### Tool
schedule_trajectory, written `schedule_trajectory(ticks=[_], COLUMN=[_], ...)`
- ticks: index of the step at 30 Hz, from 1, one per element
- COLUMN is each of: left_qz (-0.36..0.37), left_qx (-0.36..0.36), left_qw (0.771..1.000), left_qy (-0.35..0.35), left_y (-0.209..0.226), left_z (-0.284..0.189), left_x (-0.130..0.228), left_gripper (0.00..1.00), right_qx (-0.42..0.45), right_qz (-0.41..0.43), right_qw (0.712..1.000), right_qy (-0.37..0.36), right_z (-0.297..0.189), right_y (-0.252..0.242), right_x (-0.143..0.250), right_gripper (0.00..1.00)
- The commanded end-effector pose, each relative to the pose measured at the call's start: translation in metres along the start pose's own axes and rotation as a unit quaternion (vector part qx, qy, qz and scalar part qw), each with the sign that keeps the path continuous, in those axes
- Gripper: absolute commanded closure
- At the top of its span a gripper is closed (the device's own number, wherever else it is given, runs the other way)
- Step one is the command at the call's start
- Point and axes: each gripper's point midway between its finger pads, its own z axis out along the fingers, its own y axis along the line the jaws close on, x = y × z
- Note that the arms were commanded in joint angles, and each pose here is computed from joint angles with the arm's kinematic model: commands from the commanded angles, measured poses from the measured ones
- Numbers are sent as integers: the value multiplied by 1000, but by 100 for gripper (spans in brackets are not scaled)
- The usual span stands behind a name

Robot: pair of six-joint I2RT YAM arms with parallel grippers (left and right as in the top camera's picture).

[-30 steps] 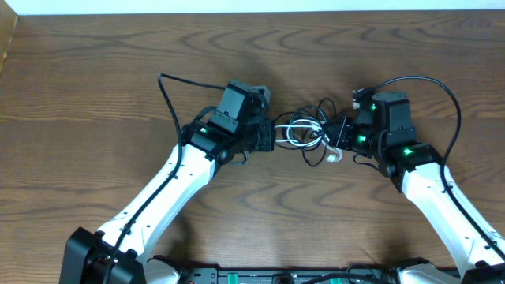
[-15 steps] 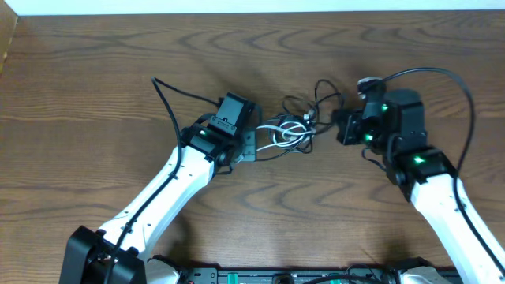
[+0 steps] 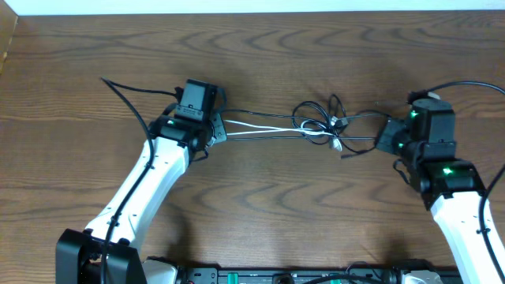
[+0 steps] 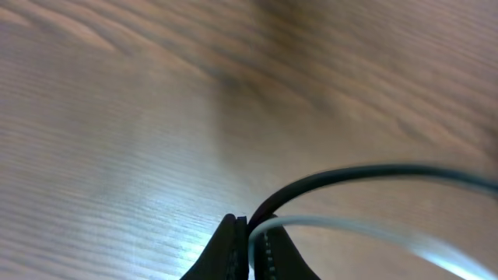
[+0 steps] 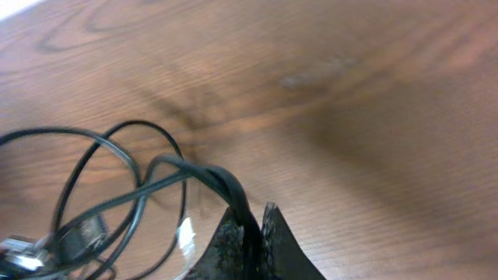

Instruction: Untangle cables

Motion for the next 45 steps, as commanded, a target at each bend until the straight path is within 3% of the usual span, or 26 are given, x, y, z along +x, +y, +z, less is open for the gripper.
schedule_trajectory(ticks=[1,6,7,10,11,12,13,15,17,24,27,32,40,41,45], left_qz=[-76,-137,-139,-107,-93,-79,-64,-35,-10,25,38,55,69,69,69], left_qx=[-80,-59,0,117,140,151,149,140,115,78,79,82,76,74,84], left_qw=[992,984,986,986,985,985,987,990,993,991,989,987,984,984,985], left_qy=[-58,-95,-90,-51,-37,-27,-17,2,29,108,118,127,144,145,135], left_y=[56,68,50,4,-7,-14,-18,-21,-18,-20,-29,-42,-52,-52,-57], left_z=[-9,-25,-28,-33,-33,-33,-30,-24,-15,11,22,38,80,85,89], left_x=[-29,-49,-53,-45,-40,-35,-29,-16,0,41,48,57,71,72,67], left_gripper=[93,93,92,90,76,50,31,15,12,12,14,26,26,29,65], right_qx=[124,120,105,35,10,-13,-33,-51,-50,-48,-47,-46,-46,-46,-47], right_qz=[28,-9,-8,-7,-11,-19,-26,-34,-34,-43,-43,-43,-43,-43,-43], right_qw=[991,993,994,999,1000,1000,999,998,998,998,998,998,998,998,998], right_qy=[-43,-17,-15,-6,-3,0,2,5,6,13,14,17,17,17,17], right_z=[-10,-9,-8,-4,-4,-4,-4,-5,-5,-5,-4,-4,-4,-4,-4], right_y=[-59,-60,-55,-31,-22,-13,-6,0,0,-1,-2,-2,-2,-2,-2], right_x=[-25,-16,-16,-14,-14,-13,-13,-12,-11,-8,-8,-6,-6,-6,-6], right_gripper=[93,93,92,74,69,64,59,54,53,47,46,46,45,45,45])
